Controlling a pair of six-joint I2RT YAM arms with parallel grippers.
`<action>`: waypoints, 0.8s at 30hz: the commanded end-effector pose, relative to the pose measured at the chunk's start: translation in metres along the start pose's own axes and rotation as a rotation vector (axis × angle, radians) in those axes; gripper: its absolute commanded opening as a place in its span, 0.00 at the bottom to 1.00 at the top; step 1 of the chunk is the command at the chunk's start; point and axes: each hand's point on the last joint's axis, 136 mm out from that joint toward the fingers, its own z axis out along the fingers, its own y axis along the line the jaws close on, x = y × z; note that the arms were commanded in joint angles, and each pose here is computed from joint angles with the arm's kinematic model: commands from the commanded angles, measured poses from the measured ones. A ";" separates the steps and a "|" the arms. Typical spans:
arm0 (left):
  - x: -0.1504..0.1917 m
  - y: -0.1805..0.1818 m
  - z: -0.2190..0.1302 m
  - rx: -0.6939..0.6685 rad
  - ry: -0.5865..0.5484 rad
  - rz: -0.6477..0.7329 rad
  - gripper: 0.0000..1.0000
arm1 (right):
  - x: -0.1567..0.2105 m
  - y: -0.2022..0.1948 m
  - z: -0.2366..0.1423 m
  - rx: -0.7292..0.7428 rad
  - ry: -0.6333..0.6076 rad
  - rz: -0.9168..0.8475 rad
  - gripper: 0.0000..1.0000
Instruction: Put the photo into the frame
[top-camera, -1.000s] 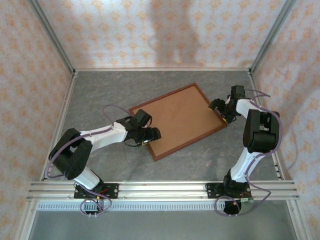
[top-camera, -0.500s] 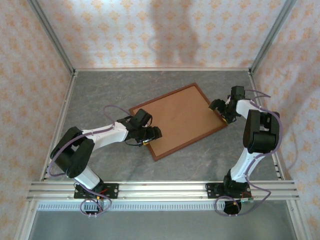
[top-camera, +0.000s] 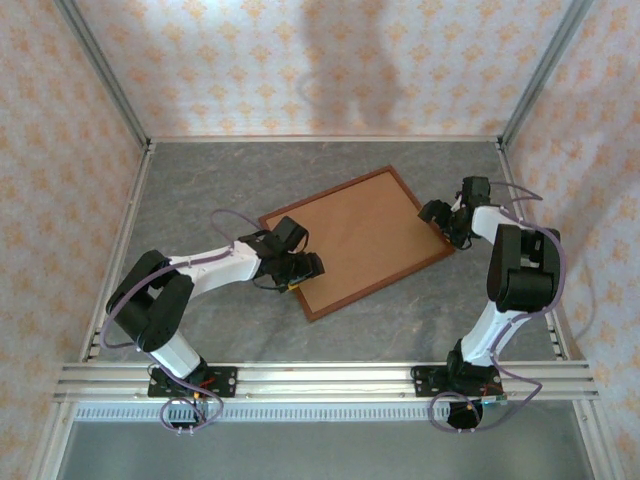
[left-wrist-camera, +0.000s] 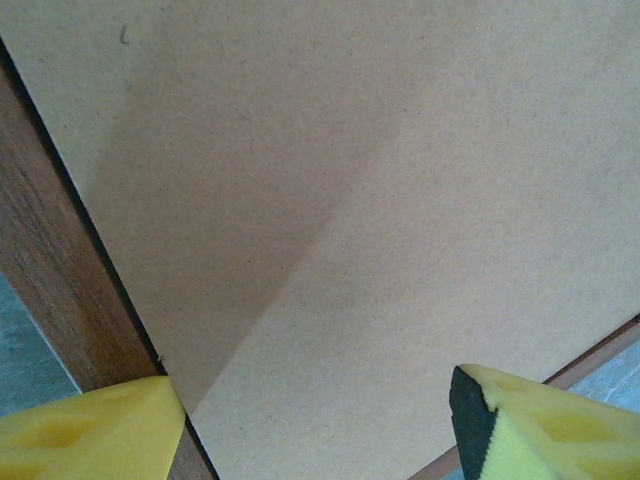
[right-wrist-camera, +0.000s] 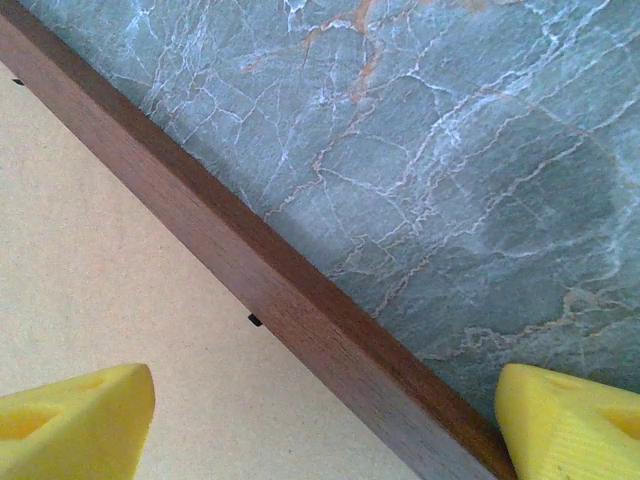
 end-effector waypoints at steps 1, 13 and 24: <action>0.005 -0.068 0.016 0.238 0.009 0.106 0.69 | 0.089 0.017 0.012 -0.051 0.304 0.086 0.88; 0.004 -0.106 0.015 0.267 -0.027 0.203 0.67 | 0.105 0.027 0.008 -0.102 0.321 0.118 0.87; 0.001 -0.110 0.024 0.189 -0.063 0.279 0.66 | 0.112 0.024 0.011 -0.099 0.315 0.137 0.87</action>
